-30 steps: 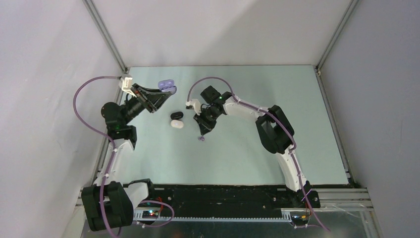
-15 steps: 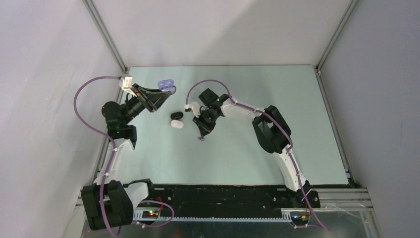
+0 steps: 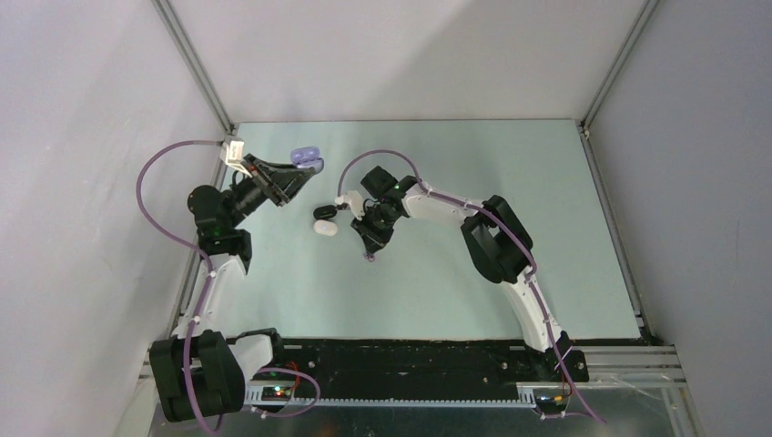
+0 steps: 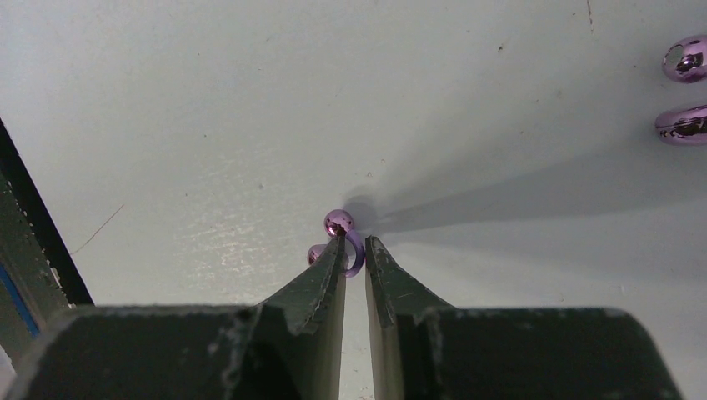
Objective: Insert the wireless bluetooth earbuds into the charging case
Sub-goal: Pick up the right earbud from the center of the board.
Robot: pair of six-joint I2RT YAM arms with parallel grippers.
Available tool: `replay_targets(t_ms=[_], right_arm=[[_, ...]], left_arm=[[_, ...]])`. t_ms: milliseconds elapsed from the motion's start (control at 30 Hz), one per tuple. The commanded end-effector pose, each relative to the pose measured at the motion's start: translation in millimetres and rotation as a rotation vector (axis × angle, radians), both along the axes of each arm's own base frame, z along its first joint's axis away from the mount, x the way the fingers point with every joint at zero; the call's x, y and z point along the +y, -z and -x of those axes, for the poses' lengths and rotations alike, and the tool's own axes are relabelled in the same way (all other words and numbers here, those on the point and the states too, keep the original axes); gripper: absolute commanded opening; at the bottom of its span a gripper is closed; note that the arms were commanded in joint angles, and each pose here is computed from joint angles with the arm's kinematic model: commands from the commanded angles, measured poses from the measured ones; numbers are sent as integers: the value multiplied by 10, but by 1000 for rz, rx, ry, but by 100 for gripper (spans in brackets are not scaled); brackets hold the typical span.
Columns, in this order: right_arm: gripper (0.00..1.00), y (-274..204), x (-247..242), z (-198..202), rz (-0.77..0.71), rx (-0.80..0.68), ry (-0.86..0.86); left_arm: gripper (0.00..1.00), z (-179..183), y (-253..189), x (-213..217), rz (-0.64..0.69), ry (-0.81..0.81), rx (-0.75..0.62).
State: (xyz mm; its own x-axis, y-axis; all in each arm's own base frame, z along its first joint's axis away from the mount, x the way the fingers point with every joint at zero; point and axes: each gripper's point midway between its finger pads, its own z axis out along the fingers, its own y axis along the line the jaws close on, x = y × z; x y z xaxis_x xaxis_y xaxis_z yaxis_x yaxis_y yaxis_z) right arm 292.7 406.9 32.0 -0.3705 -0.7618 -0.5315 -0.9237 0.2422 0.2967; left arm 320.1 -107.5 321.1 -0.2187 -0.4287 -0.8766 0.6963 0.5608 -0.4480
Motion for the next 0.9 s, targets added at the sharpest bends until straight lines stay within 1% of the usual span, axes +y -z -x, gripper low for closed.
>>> replay_targets(t_ms=[0,233,367,400,433,633,767,867], right_arm=[[18,-138,74,13,-28,-16,-6],[16,-164,56,62,-23,-13,-4],[7,-177,52,95,-26,-3,-2],[1,-173,49,110,-24,-1,-5],[0,-175,51,122,-24,-1,-7],[0,-312,61,111,-42,-28,-4],[0,-530,62,45,-69,-95,-17],[0,-794,62,4,-107,-175,-59]], left_arm=[[0,-30,-13,35,-17,-21,-32],[0,-52,1,34,-16,-20,-25],[0,-58,3,38,-15,-22,-24],[0,-57,0,40,-15,-23,-25],[0,-56,2,41,-15,-24,-24],[0,-55,6,45,-15,-28,-23],[0,-61,14,46,-14,-28,-20],[0,-71,43,48,-16,-28,-16]])
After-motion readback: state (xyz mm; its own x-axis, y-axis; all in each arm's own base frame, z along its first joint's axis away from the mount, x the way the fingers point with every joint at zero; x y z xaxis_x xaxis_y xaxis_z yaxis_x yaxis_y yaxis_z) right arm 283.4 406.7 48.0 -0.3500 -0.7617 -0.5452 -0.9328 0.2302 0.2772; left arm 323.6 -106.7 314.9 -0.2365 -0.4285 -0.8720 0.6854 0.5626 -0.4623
